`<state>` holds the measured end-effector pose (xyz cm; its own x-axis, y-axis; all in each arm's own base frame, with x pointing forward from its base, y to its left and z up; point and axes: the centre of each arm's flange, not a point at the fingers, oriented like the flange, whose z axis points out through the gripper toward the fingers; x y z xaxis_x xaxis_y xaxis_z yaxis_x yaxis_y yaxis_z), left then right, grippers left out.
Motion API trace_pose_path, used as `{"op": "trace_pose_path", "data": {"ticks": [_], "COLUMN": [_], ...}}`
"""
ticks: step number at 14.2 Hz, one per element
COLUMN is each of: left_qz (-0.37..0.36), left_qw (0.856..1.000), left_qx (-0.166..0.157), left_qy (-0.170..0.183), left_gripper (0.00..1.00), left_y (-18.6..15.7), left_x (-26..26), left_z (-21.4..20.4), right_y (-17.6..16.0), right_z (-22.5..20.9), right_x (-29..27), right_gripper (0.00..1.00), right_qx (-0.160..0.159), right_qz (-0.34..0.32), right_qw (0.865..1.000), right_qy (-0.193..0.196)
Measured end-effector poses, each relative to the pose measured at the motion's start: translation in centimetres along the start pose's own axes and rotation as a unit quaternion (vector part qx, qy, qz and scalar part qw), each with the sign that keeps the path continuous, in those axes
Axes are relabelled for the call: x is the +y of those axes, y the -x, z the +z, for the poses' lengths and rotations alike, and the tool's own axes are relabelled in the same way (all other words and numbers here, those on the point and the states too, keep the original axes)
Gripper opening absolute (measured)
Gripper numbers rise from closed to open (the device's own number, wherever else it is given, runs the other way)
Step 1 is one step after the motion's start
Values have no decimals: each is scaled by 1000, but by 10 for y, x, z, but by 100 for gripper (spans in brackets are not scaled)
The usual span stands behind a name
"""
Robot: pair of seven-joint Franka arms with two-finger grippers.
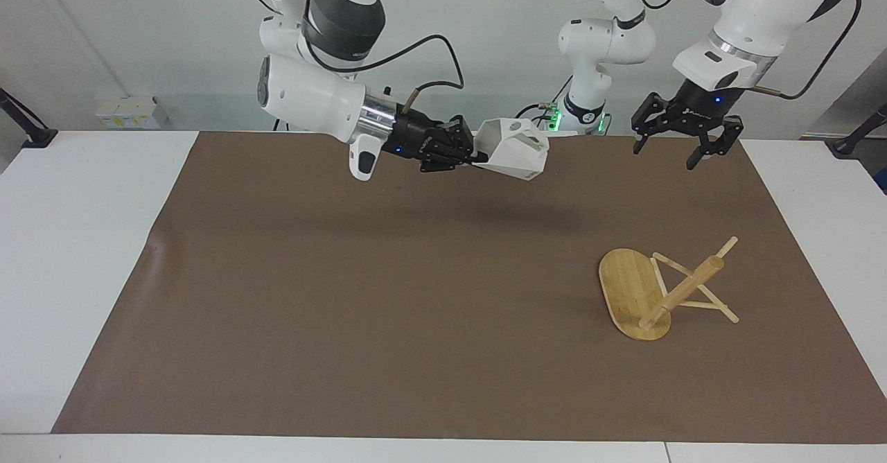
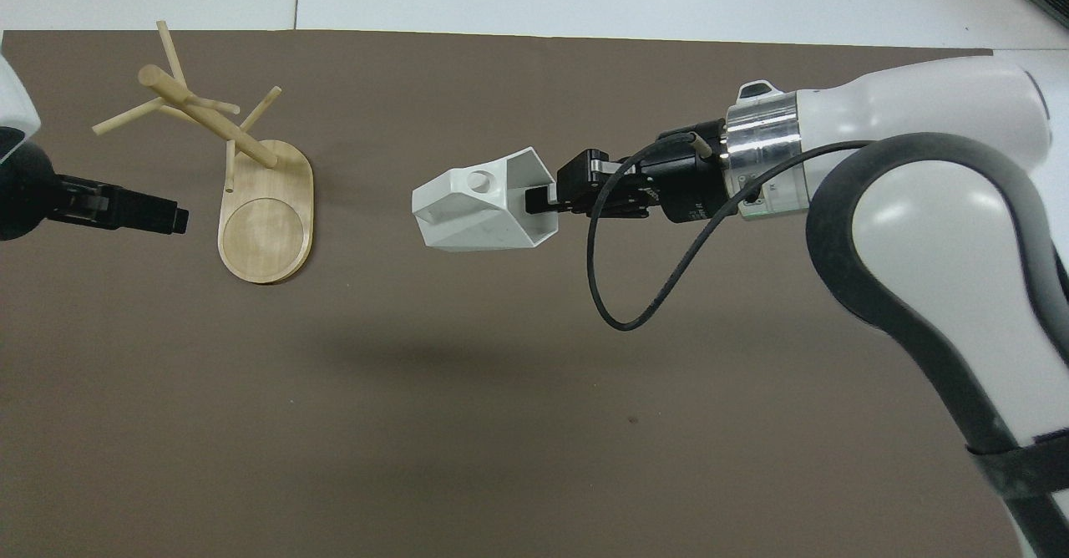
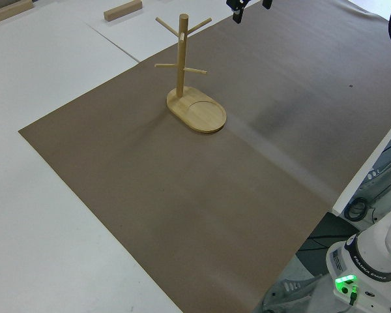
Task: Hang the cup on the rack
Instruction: 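Lift the white cup with the right gripper toward the wooden rack, then hold the cup with the right gripper while the left gripper reaches it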
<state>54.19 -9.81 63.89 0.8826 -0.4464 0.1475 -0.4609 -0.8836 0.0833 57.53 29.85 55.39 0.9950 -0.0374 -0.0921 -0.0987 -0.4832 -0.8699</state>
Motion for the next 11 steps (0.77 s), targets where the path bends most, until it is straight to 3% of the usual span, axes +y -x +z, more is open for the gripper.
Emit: {"op": "trace_pose_path", "data": {"ticks": [4,11], "left_qz": [167,384], "left_qw": [986,920], "left_qx": [-2,26], "left_qy": [6,70], "left_gripper": [100,100], "left_y": [1,14], "left_x": [4,26], "left_z": [17,32], "right_y": [11,14], "right_z": [24,28], "right_x": [-9,-11], "right_gripper": [4,4], "right_qx": [-10,-14], "right_qz": [5,4], "right_qw": [1000,1000], "right_qy": [-4,-4]}}
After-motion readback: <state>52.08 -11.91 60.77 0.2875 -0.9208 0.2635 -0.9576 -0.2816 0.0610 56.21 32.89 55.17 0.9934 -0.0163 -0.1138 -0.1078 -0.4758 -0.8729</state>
